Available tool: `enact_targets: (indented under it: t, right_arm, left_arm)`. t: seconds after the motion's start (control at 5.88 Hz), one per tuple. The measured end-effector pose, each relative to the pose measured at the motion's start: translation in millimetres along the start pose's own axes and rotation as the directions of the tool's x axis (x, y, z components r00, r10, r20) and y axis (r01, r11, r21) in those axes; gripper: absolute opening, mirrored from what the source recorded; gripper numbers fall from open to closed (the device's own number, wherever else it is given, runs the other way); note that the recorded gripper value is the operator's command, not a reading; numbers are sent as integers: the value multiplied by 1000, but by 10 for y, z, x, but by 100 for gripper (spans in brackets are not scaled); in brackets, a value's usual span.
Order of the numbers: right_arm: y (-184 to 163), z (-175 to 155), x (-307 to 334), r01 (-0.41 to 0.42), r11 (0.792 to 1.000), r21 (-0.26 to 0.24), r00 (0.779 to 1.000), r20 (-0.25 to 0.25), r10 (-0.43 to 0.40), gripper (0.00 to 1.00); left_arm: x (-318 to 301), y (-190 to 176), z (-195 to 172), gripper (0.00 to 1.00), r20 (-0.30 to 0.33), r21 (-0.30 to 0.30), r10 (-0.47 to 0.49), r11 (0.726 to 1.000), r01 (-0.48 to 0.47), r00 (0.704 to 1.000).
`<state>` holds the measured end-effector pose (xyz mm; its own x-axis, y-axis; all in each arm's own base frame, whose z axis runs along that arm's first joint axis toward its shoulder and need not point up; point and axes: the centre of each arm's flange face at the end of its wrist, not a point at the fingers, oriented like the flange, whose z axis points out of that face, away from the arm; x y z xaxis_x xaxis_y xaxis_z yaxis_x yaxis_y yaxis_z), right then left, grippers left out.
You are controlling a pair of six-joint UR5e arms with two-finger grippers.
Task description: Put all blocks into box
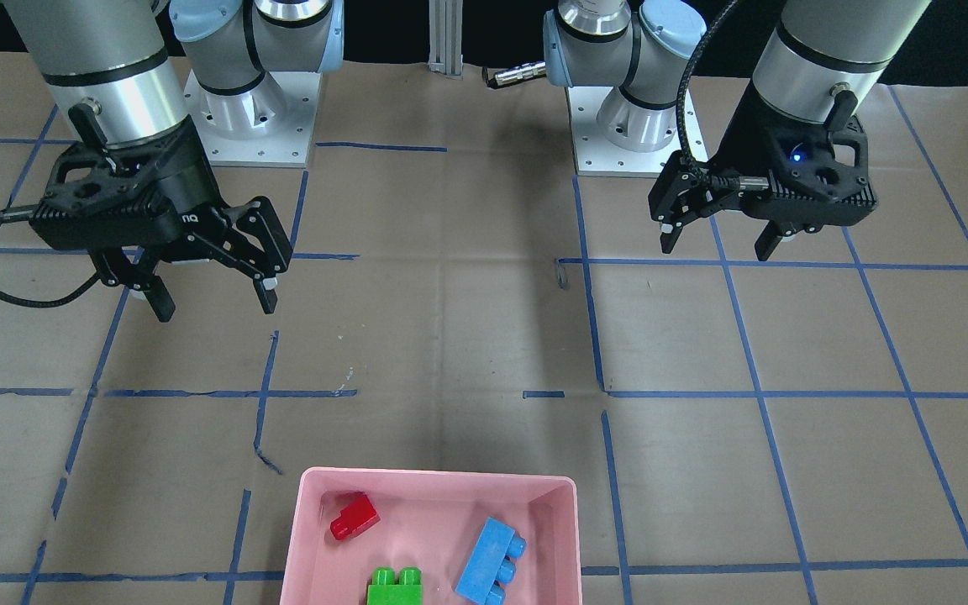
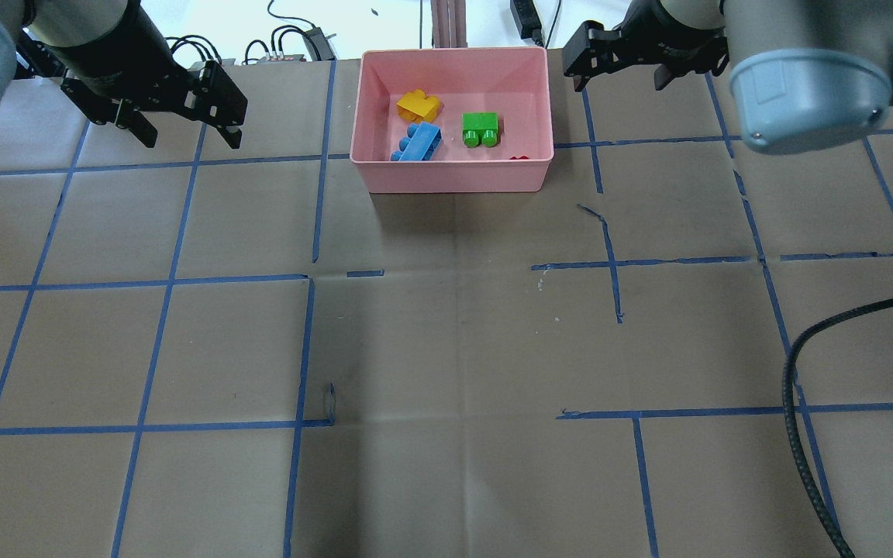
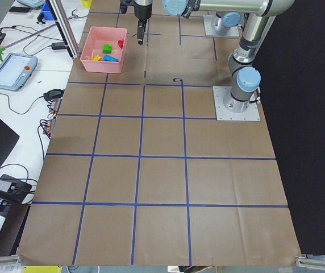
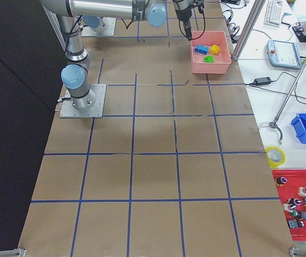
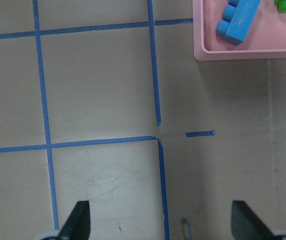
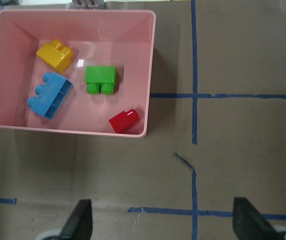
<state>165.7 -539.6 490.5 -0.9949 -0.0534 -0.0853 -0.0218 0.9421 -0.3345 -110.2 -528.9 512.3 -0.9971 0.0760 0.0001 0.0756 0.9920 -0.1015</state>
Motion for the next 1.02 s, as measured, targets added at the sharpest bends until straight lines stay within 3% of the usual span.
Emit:
enact_targets:
  t: [0.34, 0.51, 1.02]
  right_arm:
    - [299, -75, 45, -19, 979, -205, 999, -48, 10, 100]
    - [398, -210, 39, -27, 973, -231, 998, -61, 13, 100]
    - [834, -545, -13, -3, 977, -212, 998, -61, -10, 100]
  left_arm:
    - [-1, 3, -5, 99, 1, 1, 0, 1000, 0, 1000]
    - [-1, 3, -4, 99, 1, 0, 0, 1000, 0, 1000]
    - [-5, 4, -1, 99, 1, -1, -2, 1000, 2, 1000]
